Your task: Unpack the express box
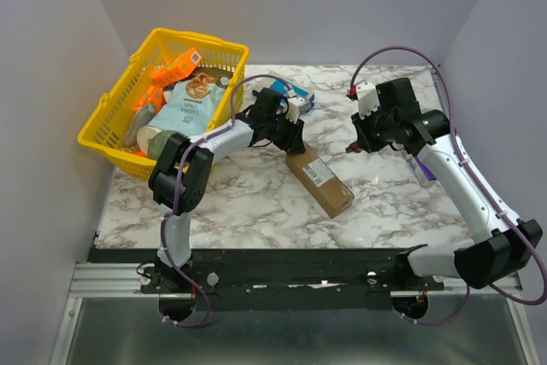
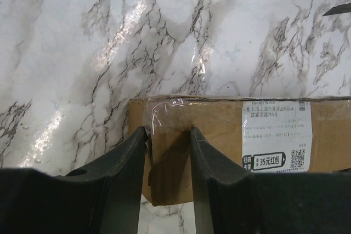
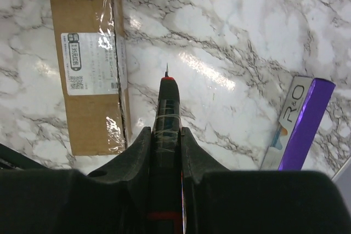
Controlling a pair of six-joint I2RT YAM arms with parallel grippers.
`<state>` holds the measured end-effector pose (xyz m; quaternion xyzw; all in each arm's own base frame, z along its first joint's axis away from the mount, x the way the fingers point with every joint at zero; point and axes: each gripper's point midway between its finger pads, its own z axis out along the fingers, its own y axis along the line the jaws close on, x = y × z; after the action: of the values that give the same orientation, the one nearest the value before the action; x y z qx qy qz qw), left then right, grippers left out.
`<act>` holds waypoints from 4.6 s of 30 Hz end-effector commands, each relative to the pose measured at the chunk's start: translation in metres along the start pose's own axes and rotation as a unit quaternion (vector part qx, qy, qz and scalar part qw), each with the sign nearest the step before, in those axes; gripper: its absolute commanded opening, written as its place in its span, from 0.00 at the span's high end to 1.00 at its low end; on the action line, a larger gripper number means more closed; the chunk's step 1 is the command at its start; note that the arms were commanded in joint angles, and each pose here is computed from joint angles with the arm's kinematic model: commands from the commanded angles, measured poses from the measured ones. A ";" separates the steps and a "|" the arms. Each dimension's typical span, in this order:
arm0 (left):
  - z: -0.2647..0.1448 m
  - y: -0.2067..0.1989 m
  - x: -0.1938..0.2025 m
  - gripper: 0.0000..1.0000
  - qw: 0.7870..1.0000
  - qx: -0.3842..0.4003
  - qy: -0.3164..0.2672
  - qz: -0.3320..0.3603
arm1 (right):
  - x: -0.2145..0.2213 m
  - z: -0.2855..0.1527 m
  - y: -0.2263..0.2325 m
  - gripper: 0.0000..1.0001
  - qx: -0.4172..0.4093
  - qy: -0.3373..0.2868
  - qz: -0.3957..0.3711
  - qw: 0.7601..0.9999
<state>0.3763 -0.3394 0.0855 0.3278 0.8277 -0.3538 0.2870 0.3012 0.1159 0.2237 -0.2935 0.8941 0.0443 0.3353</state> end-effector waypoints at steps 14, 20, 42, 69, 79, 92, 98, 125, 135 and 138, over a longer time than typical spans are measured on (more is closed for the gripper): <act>-0.053 -0.108 0.012 0.53 0.936 0.153 -0.047 0.313 | 0.002 -0.037 0.038 1.00 -0.088 -0.045 -0.003 0.995; -0.037 -0.127 0.023 0.58 0.921 0.202 -0.051 0.329 | 0.027 -0.035 0.045 1.00 -0.096 -0.026 0.002 0.995; -0.002 -0.102 0.106 0.70 0.945 0.199 0.059 0.253 | 0.004 0.001 0.055 1.00 -0.075 -0.038 -0.049 0.995; -0.003 -0.102 0.112 0.71 0.946 0.201 0.069 0.243 | -0.011 0.027 0.069 1.00 -0.096 -0.050 -0.074 0.991; -0.002 -0.101 0.111 0.71 0.947 0.201 0.069 0.241 | -0.006 0.024 0.070 0.99 -0.096 -0.044 -0.089 0.990; -0.002 -0.101 0.114 0.72 0.948 0.200 0.071 0.236 | 0.017 0.027 0.074 1.00 -0.110 -0.001 -0.101 0.989; -0.001 -0.100 0.114 0.71 0.949 0.200 0.071 0.233 | 0.027 0.024 0.072 1.00 -0.105 0.014 -0.105 0.989; 0.000 -0.099 0.116 0.72 0.949 0.200 0.075 0.231 | 0.022 0.005 0.070 1.00 -0.098 0.001 -0.100 0.990; 0.001 -0.099 0.116 0.73 0.949 0.201 0.076 0.230 | 0.022 0.003 0.072 1.00 -0.105 0.004 -0.097 0.990; 0.002 -0.099 0.116 0.73 0.949 0.201 0.076 0.230 | 0.023 0.005 0.073 1.00 -0.108 0.008 -0.096 0.990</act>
<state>0.2521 -0.3740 0.0957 0.5980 0.6032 -0.4258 0.3118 0.2544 0.1604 0.1992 -0.4037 0.8567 0.0939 0.3069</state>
